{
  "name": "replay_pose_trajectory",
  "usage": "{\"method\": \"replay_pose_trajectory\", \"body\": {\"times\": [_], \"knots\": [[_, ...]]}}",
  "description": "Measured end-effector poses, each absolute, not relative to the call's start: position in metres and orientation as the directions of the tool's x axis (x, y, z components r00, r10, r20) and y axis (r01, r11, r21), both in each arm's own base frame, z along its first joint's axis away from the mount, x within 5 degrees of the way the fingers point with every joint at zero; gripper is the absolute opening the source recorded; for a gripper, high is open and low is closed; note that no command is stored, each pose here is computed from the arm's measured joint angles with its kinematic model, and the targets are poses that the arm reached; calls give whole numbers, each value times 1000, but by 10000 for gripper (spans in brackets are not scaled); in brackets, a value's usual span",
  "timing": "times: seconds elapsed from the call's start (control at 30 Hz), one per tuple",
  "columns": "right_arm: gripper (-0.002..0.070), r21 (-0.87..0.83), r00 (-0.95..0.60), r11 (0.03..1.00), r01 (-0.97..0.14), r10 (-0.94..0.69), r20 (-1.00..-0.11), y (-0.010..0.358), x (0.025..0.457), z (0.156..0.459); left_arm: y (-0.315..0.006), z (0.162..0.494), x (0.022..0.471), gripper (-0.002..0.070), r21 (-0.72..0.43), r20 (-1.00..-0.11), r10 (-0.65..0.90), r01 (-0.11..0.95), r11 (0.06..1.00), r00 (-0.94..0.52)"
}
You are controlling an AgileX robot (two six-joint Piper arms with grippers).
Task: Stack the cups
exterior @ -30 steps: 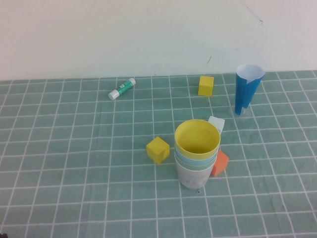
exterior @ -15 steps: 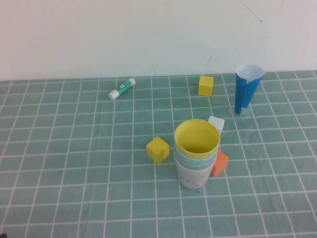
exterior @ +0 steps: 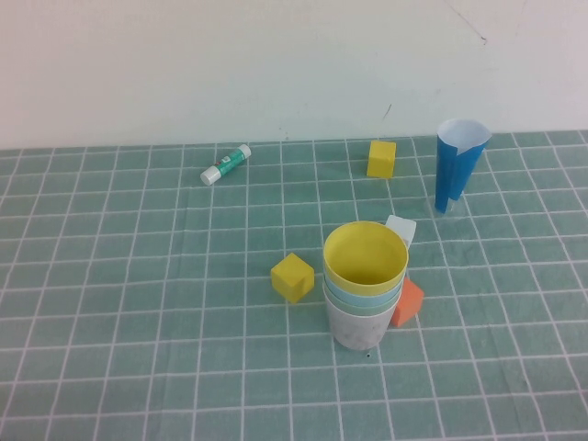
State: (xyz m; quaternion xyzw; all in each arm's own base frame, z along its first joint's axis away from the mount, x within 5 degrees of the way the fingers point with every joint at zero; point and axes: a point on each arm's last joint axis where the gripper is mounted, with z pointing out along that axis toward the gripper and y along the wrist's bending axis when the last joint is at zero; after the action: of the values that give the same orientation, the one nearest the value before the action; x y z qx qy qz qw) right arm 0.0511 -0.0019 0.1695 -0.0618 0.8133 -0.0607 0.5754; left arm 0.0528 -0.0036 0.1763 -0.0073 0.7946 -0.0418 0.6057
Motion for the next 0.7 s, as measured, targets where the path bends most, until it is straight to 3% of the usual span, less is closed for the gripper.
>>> {"method": "replay_pose_trajectory", "body": {"times": [0.7], "knots": [[-1,-165,-330,986,-29,-165,-929,-2,51,170,-4,176,53,-2,-73,-962,-60,40,997,-266]]}}
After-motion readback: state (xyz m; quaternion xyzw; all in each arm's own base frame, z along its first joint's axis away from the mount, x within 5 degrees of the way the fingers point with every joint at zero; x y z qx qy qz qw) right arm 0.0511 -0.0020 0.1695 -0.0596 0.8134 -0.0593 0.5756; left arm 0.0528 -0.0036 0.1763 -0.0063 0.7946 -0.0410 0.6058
